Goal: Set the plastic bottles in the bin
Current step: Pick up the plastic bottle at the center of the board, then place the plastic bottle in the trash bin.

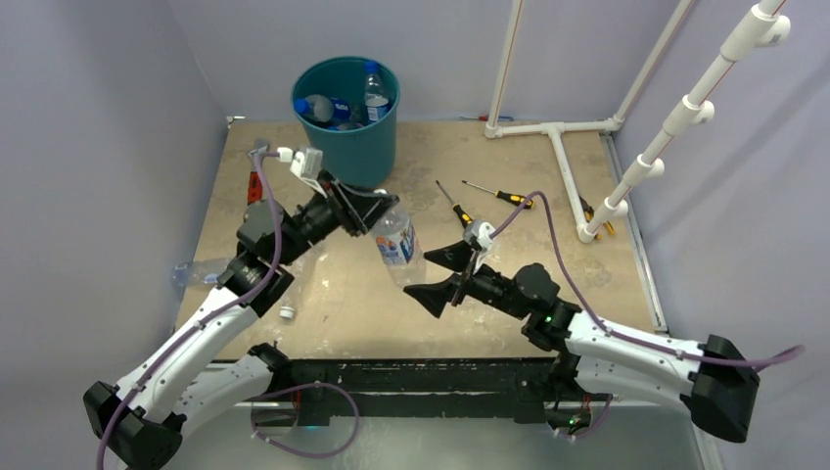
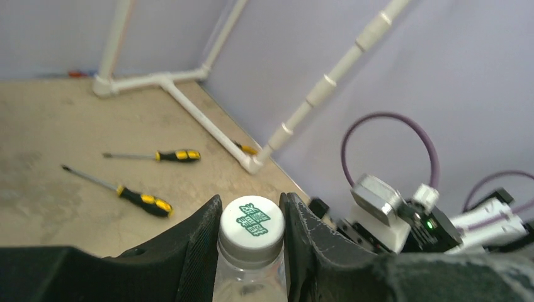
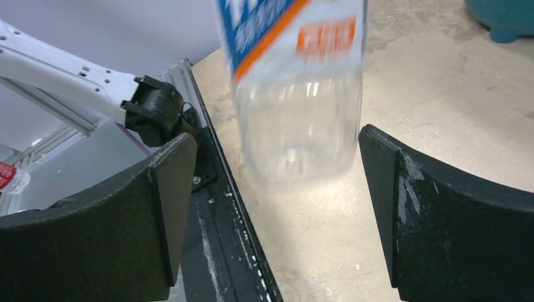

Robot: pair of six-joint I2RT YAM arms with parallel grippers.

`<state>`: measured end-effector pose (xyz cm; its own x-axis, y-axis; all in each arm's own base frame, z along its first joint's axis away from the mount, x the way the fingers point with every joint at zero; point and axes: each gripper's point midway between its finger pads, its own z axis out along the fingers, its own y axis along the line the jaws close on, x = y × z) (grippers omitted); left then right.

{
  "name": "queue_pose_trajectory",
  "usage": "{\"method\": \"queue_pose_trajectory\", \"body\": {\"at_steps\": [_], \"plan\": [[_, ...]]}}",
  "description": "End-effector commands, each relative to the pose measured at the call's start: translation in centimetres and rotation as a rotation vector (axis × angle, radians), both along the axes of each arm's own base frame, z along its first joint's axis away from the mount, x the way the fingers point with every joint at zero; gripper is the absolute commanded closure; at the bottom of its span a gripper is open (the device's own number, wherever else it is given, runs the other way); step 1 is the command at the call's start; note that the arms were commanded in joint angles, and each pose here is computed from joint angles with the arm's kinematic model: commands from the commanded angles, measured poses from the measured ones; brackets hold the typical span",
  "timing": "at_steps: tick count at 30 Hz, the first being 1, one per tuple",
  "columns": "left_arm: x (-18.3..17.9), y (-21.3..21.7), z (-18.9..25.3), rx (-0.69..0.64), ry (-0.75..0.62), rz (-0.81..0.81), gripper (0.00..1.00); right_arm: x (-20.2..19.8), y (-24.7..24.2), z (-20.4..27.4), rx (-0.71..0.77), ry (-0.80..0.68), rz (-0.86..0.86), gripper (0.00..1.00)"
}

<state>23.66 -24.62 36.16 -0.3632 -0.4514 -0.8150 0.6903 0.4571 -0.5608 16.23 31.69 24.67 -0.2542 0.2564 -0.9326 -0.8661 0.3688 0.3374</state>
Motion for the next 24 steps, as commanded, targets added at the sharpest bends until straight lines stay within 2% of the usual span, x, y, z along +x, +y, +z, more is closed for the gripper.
{"method": "queue_pose_trajectory", "body": {"at_steps": [1, 7, 15, 20, 24], "plan": [[4.1, 3.0, 7.0, 0.023, -0.168, 0.273, 1.00, -0.6, -1.7, 3.3, 0.010, -0.030, -0.021, 0.01], [10.2, 5.7, 14.6, 0.081, -0.321, 0.592, 1.00, -0.9, -4.3, 4.0, 0.027, -0.054, -0.083, 0.01], [15.6, 9.3, 22.1, 0.066, -0.555, 0.954, 1.00, -1.0, -5.1, 1.1, 0.081, 0.062, -0.112, 0.01], [20.2, 13.5, 21.4, 0.002, -0.578, 1.067, 1.00, -0.9, -5.7, -0.3, 0.068, 0.093, -0.142, 0.02], [22.8, 14.8, 19.3, 0.019, -0.618, 1.103, 1.00, -0.7, -6.4, -1.3, 0.064, 0.104, -0.170, 0.02]]}}
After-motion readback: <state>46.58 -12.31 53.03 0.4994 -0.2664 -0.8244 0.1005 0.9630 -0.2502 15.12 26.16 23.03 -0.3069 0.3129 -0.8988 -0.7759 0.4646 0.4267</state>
